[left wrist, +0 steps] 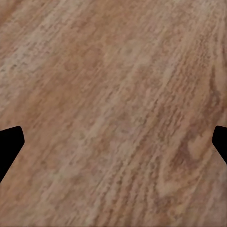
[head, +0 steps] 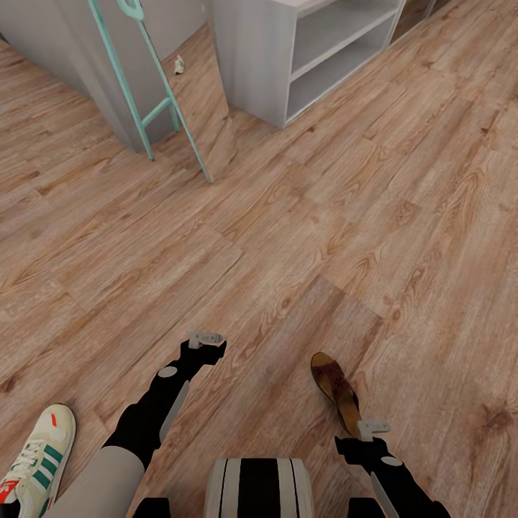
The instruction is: Pick up the two gym shoes and the two sandals from the corridor floor and place them onto the hallstand (shoe rack) in the corridor, making sure they are on the rack and not on the floor. Arrange them so the two gym shoes are next to each other and the two sandals are next to each other.
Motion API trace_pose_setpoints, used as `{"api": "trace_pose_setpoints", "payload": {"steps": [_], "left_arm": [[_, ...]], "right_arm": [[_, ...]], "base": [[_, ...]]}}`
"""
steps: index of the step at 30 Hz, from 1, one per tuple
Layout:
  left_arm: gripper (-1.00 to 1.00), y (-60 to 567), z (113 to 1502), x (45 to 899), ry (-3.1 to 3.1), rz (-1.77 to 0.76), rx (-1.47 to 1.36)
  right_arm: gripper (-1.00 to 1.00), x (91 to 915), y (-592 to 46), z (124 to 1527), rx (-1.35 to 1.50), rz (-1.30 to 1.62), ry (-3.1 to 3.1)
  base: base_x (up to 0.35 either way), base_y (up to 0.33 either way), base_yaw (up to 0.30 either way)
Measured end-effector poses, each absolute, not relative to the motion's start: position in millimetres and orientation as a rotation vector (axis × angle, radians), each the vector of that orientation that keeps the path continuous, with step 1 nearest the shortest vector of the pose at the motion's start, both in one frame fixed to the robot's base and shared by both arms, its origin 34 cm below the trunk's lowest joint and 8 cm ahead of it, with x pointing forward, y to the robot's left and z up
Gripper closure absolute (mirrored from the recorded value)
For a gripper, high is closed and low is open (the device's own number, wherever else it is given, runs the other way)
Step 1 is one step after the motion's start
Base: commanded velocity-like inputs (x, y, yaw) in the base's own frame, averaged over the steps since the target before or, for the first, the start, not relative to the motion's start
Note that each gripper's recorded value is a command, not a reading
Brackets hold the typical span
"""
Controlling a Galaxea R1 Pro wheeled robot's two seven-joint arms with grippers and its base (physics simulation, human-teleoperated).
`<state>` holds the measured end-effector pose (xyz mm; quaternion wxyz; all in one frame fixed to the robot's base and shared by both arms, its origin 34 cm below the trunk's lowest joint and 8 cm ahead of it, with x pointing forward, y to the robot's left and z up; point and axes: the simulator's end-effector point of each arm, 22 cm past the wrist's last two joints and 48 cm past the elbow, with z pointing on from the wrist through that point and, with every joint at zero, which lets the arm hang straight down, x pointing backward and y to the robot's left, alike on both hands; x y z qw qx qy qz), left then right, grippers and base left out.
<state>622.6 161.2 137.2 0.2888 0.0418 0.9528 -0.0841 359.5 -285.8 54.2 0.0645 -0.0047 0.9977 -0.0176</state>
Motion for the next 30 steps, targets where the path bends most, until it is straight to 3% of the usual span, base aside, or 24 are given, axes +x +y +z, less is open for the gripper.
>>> {"api": "trace_pose_setpoints", "payload": {"steps": [30], "left_arm": [[-1.0, 161.4, 132.5, 619.6, 2.552, -0.225, 0.111]], "right_arm": [[-1.0, 355.8, -285.7, 51.7, -0.015, -0.053, 3.02]], "base": [[0.0, 0.0, 0.0]]}}
